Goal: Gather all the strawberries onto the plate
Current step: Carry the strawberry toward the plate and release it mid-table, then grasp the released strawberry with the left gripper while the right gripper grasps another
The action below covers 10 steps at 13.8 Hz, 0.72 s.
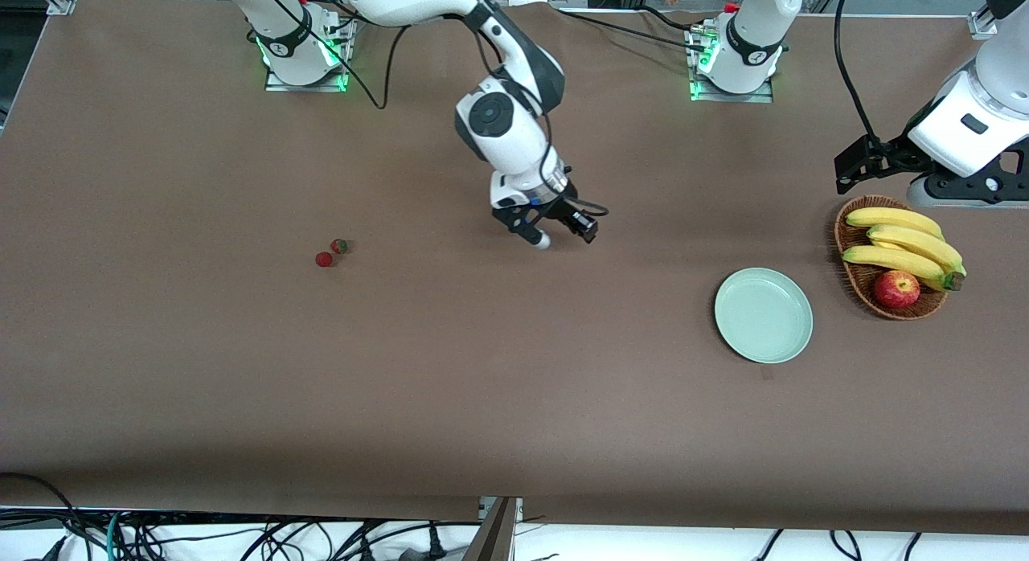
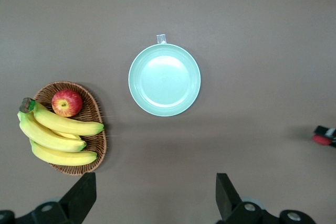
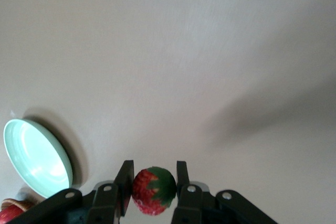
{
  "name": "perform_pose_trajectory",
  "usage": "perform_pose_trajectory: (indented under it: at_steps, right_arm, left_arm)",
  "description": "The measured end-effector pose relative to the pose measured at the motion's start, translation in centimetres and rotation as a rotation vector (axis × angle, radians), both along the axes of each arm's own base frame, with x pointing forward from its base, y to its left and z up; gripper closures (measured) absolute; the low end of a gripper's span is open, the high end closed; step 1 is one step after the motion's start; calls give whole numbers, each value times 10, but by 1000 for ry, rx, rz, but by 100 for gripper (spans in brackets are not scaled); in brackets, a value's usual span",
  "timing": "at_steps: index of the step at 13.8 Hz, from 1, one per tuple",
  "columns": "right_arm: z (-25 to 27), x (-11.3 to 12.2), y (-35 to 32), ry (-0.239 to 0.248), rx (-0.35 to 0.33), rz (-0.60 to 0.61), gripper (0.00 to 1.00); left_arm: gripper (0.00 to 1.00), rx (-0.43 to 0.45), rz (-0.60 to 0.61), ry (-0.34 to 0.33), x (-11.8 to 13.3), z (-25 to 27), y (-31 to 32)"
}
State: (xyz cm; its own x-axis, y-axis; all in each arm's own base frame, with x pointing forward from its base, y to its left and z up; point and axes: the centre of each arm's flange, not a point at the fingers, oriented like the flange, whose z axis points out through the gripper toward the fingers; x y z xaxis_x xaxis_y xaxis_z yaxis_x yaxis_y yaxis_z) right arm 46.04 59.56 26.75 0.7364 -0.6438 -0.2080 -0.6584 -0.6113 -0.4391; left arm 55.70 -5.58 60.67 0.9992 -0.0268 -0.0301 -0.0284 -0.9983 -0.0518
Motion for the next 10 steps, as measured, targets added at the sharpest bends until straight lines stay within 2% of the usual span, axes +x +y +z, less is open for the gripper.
perform_pose_trajectory:
  at_steps: [1,3,4,5,7,10]
  right_arm:
    - [-4,-3,5,-1,6,-6,56]
    - [1,3,3,1,1,-11,37]
    - [5,11,-2,17,-15,-14,25]
    - [12,21,-10,36,-29,-19,21]
    - [31,44,-34,74,-68,6,20]
    - [54,82,-97,118,-199,177,20]
  left_arm:
    - [0,0,0,0,0,0,0]
    - [0,0,0,0,0,0,0]
    - [0,0,0,0,0,0,0]
    - [0,0,0,0,0,0,0]
    - [0,0,0,0,0,0,0]
    - [0,0,-1,1,0,0,0]
